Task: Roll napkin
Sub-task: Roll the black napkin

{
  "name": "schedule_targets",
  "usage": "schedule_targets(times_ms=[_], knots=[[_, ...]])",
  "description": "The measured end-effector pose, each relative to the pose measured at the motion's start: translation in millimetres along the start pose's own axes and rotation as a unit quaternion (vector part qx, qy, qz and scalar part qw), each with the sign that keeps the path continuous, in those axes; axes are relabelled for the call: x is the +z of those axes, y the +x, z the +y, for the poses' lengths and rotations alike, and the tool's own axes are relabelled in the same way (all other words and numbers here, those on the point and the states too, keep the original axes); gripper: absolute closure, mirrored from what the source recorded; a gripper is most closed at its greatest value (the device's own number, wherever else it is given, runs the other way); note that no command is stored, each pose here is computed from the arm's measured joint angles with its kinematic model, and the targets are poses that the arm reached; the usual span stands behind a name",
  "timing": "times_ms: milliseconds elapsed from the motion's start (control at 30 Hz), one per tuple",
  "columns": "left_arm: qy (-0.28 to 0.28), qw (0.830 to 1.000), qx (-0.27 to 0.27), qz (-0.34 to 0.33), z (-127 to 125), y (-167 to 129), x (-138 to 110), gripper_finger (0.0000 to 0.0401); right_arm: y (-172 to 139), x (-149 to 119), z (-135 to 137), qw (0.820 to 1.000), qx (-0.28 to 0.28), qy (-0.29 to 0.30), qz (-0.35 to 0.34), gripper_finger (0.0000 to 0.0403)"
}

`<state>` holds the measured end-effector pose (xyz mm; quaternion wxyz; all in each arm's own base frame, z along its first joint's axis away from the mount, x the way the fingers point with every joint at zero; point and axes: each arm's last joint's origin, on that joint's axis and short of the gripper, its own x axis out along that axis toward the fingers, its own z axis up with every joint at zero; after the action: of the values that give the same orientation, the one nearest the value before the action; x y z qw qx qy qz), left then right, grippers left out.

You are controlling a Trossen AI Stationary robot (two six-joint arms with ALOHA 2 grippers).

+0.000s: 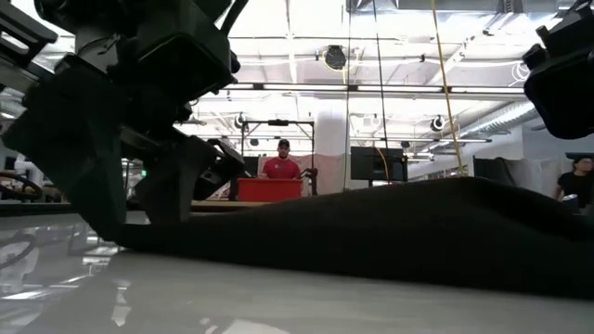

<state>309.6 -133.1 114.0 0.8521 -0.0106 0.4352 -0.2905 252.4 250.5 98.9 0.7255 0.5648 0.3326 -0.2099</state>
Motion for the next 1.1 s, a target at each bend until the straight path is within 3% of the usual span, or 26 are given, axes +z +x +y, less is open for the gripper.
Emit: schedule_targets(times_ms=[200, 467, 700, 833, 967, 1100], knots=[[-0.011, 1.000, 0.014, 0.011, 4, -1, -2, 0.0255, -1, -3, 1, 0.999, 0.014, -0.040, 0.008, 0.0353], [0.008, 1.000, -0.001, 0.021, 7, -2, -4, 0.0386, -12, -17, -2, 0.997, 0.024, -0.076, 0.015, 0.0264], [0.009, 1.000, -0.008, 0.023, 6, -2, -5, 0.0386, -34, -28, -4, 0.983, 0.035, -0.177, 0.024, 0.0236], [0.009, 1.000, -0.016, 0.020, 6, -2, -5, 0.0391, -44, -38, 10, 0.946, 0.085, -0.311, 0.021, 0.0238], [0.003, 0.999, -0.028, 0.017, 8, -2, -4, 0.0392, -49, -46, 34, 0.881, 0.118, -0.457, -0.005, 0.0238], [-0.011, 0.999, -0.046, 0.017, 9, -3, -4, 0.0393, -38, -39, 51, 0.842, 0.093, -0.531, -0.029, 0.0238]])
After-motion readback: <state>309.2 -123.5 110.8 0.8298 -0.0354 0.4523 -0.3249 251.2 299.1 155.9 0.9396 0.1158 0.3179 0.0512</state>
